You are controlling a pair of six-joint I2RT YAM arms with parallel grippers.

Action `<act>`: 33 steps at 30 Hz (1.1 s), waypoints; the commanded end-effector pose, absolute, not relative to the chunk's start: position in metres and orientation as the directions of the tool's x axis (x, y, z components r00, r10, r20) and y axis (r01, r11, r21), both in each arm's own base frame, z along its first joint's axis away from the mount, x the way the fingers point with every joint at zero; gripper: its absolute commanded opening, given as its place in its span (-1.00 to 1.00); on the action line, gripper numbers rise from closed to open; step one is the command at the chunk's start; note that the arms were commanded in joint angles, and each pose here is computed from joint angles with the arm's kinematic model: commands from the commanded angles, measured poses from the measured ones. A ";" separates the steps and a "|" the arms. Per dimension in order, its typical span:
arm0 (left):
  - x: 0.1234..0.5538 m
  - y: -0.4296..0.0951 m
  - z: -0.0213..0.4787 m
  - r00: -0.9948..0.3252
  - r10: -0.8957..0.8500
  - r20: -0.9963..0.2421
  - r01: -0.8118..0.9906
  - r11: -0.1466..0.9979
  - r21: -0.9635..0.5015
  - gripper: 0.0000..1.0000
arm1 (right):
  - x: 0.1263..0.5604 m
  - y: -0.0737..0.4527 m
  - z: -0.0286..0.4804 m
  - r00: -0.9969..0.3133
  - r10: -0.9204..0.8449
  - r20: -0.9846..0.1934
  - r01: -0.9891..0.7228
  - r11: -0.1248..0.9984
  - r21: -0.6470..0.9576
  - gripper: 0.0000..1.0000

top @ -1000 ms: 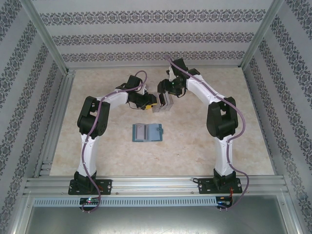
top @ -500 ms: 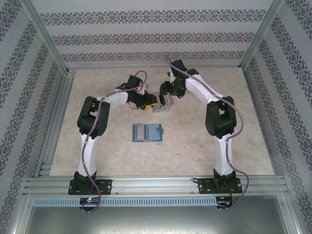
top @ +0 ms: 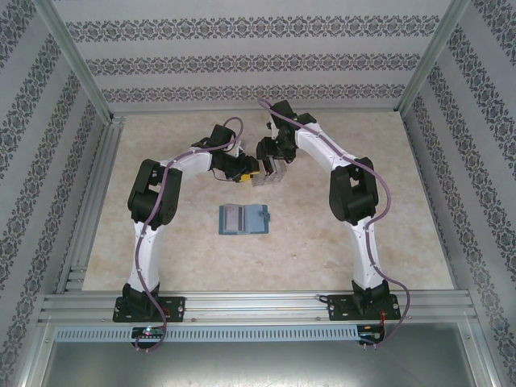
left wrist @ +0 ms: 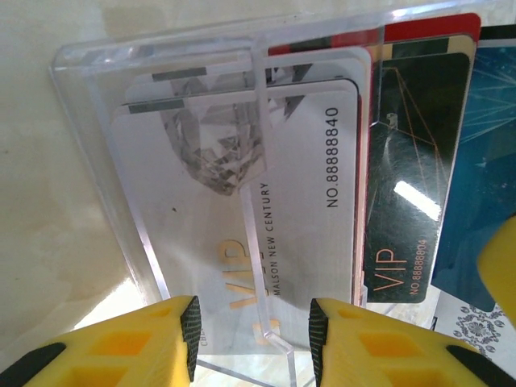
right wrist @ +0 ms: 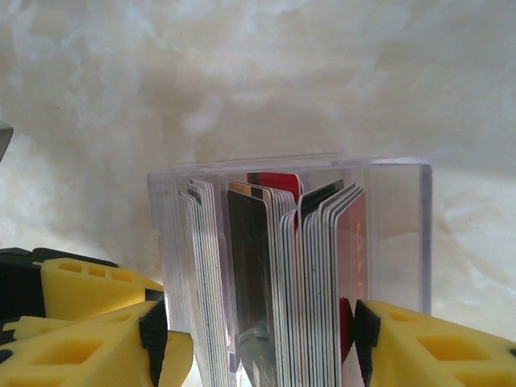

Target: Put the credit cards into the card holder

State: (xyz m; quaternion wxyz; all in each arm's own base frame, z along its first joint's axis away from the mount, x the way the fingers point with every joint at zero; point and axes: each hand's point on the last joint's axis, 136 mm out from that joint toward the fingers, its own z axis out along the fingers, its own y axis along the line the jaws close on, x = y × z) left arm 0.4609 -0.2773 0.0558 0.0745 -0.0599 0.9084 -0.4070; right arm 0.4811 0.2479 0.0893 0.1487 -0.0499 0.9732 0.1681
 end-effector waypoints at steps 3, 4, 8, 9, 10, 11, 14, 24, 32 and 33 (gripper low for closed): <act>0.460 -0.288 0.056 -0.987 -0.136 -0.086 -0.024 0.657 -0.753 -0.15 | 0.474 0.256 0.114 -0.939 -0.077 -0.334 -0.189 0.930 0.316 0.26; 0.460 -0.288 0.056 -0.987 -0.136 -0.087 -0.024 0.658 -0.753 -0.15 | 0.474 0.256 0.118 -0.937 -0.077 -0.340 -0.191 0.930 0.315 0.26; 0.460 -0.290 0.055 -0.987 -0.139 -0.081 -0.030 0.655 -0.755 -0.15 | 0.473 0.255 0.128 -0.930 -0.074 -0.361 -0.196 0.928 0.315 0.25; 0.460 -0.291 0.055 -0.987 -0.138 -0.083 -0.027 0.654 -0.756 -0.15 | 0.473 0.255 0.130 -0.928 -0.072 -0.365 -0.196 0.928 0.317 0.25; 0.460 -0.292 0.055 -0.987 -0.135 -0.083 -0.026 0.655 -0.755 -0.15 | 0.473 0.255 0.131 -0.928 -0.072 -0.365 -0.198 0.927 0.319 0.25; 0.459 -0.291 0.055 -0.988 -0.134 -0.082 -0.026 0.655 -0.755 -0.15 | 0.473 0.255 0.132 -0.927 -0.071 -0.368 -0.198 0.926 0.320 0.25; 0.459 -0.292 0.055 -0.988 -0.131 -0.083 -0.024 0.658 -0.752 -0.15 | 0.471 0.254 0.134 -0.926 -0.072 -0.371 -0.199 0.927 0.318 0.25; 0.458 -0.291 0.056 -0.988 -0.130 -0.084 -0.023 0.659 -0.752 -0.15 | 0.473 0.241 0.113 -0.941 -0.063 -0.333 -0.166 0.943 0.289 0.15; 0.457 -0.292 0.058 -0.988 -0.129 -0.087 -0.019 0.656 -0.754 -0.15 | 0.475 0.227 0.101 -0.946 -0.066 -0.318 -0.148 0.959 0.241 0.11; 0.457 -0.292 0.058 -0.988 -0.128 -0.086 -0.019 0.655 -0.755 -0.15 | 0.476 0.226 0.100 -0.946 -0.068 -0.318 -0.147 0.962 0.230 0.10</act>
